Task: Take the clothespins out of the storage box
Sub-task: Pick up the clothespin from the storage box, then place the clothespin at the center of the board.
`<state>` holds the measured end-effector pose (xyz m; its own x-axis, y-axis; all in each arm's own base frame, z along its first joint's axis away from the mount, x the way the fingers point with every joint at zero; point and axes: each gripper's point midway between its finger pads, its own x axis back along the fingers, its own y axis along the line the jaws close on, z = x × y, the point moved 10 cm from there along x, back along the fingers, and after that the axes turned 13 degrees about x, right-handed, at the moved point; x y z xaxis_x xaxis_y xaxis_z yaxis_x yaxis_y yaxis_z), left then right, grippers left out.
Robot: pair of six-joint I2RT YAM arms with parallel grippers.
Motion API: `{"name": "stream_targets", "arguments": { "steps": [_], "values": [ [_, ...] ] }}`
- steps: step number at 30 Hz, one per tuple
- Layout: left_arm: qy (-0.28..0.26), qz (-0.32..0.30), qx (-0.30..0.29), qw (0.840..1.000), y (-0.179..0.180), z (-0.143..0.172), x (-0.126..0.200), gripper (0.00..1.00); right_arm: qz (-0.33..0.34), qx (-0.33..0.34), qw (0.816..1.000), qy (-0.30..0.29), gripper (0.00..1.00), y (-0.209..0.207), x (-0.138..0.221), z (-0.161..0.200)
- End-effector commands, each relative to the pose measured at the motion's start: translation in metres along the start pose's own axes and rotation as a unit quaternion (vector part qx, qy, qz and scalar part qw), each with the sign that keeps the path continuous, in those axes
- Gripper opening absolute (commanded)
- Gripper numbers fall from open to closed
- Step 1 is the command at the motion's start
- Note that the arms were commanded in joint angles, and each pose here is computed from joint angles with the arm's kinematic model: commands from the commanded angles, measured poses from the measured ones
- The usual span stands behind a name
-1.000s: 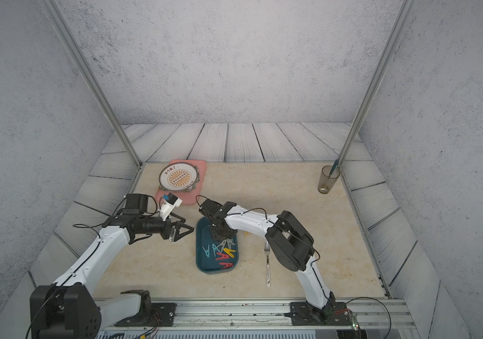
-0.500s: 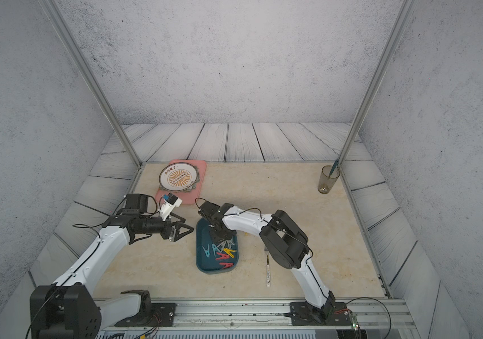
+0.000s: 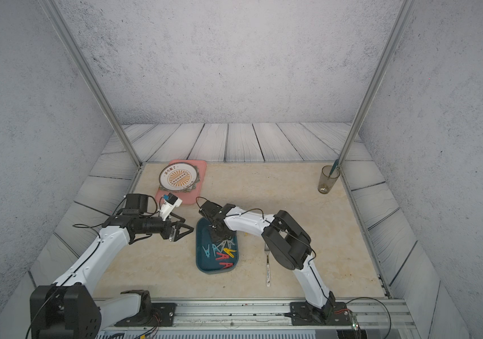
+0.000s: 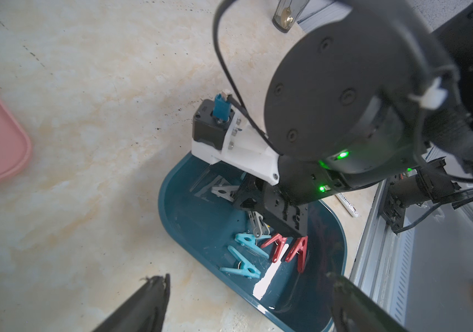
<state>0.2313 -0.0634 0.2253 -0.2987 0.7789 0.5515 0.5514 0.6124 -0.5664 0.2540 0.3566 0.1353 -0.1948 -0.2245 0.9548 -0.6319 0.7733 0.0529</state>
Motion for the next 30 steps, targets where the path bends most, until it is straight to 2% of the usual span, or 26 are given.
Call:
{"name": "stream_targets", "arguments": {
  "steps": [1, 6, 10, 19, 30],
  "values": [
    [-0.003, 0.001, -0.003, 1.000, -0.002, 0.002, 0.001, 0.93, -0.021, 0.000, 0.997, -0.074, 0.00, -0.002, 0.060, -0.008],
    [-0.004, 0.002, -0.004, 1.000, -0.003, 0.001, 0.001, 0.93, 0.015, -0.037, 0.993, -0.115, 0.00, -0.026, 0.092, 0.000],
    [-0.004, 0.004, -0.003, 1.000, -0.003, 0.001, 0.001, 0.93, 0.027, -0.088, 0.989, -0.117, 0.01, -0.060, 0.094, 0.013],
    [-0.003, 0.007, -0.003, 1.000, -0.004, 0.002, 0.001, 0.93, -0.019, -0.158, 0.986, -0.058, 0.01, -0.115, 0.051, 0.043],
    [-0.002, 0.005, -0.003, 1.000, -0.003, 0.002, 0.001, 0.93, -0.012, -0.181, 0.983, 0.001, 0.03, -0.130, 0.006, 0.060]
  ]
}}
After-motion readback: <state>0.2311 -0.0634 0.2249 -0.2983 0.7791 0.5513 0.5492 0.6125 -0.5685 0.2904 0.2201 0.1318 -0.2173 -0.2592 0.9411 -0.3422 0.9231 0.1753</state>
